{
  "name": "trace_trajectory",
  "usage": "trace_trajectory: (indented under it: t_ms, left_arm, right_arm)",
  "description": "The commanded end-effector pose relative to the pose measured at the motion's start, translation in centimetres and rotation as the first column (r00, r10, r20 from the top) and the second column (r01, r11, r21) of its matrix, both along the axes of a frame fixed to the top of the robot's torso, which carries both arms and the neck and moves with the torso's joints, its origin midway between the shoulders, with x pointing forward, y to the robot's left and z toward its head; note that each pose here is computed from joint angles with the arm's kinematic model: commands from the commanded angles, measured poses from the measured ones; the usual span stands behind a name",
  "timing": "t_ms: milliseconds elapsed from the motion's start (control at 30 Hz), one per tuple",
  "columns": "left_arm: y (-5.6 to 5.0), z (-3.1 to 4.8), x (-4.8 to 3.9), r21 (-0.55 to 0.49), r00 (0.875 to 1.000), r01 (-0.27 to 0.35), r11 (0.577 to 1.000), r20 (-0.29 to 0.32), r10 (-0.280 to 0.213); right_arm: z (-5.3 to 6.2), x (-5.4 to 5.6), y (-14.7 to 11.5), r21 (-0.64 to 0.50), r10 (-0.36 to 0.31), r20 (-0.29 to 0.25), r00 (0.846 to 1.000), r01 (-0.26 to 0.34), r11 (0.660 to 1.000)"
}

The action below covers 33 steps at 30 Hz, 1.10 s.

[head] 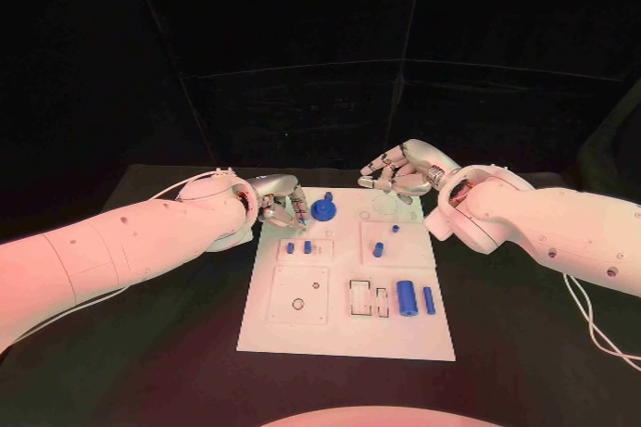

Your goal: Assemble the parts on the task board

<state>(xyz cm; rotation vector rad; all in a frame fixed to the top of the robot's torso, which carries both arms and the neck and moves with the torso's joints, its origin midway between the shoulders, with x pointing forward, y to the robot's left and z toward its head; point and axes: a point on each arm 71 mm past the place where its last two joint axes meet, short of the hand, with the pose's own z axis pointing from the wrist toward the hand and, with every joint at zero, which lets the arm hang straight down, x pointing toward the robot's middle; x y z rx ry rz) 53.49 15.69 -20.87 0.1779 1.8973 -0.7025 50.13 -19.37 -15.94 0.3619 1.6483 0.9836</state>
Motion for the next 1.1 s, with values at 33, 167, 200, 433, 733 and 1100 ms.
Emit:
trace_trajectory:
  t_ms: [33, 167, 200, 433, 733, 1100]
  left_arm:
    - [0.0, -0.17, 0.09, 0.02, 1.0, 0.0, 1.0, -0.018, 0.001]
    - [-0.1, -0.27, 0.19, 0.023, 1.0, -0.001, 1.0, -0.02, 0.002]
    - [-0.1, -0.3, 0.2, 0.024, 1.0, -0.001, 1.0, -0.021, 0.002]
    - [-0.4, -0.47, 0.17, 0.025, 1.0, 0.005, 1.0, -0.026, -0.005]
    - [-0.6, -0.83, 0.02, 0.031, 0.999, 0.014, 0.999, -0.037, -0.013]
    - [-0.7, -1.44, -0.12, 0.049, 0.998, 0.019, 0.999, -0.056, -0.016]
  right_arm:
    - [0.2, 0.0, 0.1, 0.007, 0.004, 0.01, 1.0, -0.004, 1.0]
    - [0.2, 0.0, 0.1, 0.007, 0.004, 0.011, 1.0, -0.004, 1.0]
    - [0.2, 0.0, 0.1, 0.007, 0.004, 0.011, 1.0, -0.004, 1.0]
    - [0.2, 0.0, 0.1, 0.007, 0.005, 0.011, 1.0, -0.005, 1.0]
    - [0.2, 0.0, 0.2, 0.007, 0.005, 0.011, 1.0, -0.005, 1.0]
    - [0.2, 0.0, 0.2, 0.007, 0.005, 0.011, 1.0, -0.005, 1.0]
